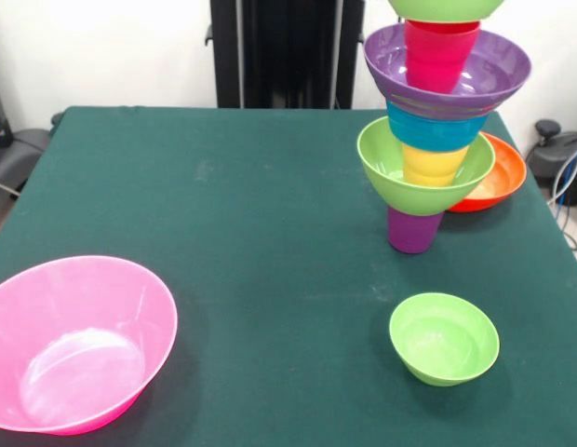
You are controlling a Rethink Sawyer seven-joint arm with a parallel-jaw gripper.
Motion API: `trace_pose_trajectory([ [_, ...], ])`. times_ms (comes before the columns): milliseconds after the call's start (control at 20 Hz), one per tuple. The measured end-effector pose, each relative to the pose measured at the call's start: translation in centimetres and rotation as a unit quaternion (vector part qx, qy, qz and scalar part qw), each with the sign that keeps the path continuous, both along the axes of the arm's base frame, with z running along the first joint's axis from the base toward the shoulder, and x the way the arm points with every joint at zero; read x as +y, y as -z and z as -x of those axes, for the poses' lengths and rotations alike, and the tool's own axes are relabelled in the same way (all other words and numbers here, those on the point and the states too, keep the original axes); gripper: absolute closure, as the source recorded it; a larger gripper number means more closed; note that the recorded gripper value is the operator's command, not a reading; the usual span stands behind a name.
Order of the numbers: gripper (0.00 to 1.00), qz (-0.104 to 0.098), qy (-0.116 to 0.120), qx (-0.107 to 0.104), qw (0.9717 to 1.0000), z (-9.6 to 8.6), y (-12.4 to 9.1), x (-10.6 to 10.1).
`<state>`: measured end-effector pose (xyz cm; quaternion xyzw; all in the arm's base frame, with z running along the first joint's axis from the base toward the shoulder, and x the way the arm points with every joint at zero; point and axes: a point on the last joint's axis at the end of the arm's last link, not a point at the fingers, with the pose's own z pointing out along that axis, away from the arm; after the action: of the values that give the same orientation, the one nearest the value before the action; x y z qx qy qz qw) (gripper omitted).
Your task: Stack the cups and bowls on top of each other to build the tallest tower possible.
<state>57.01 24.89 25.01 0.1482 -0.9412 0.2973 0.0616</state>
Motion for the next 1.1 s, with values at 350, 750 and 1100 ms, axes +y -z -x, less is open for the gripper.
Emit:
trace_pose_trajectory([
  [350,1.00,-0.001,0.001,0.003,1.0000,0.04,0.33,0.08],
  [750,1.00,-0.001,0.001,0.003,1.0000,0.04,0.34,0.09],
  [1100,1.00,-0.001,0.001,0.003,1.0000,0.04,0.34,0.09],
])
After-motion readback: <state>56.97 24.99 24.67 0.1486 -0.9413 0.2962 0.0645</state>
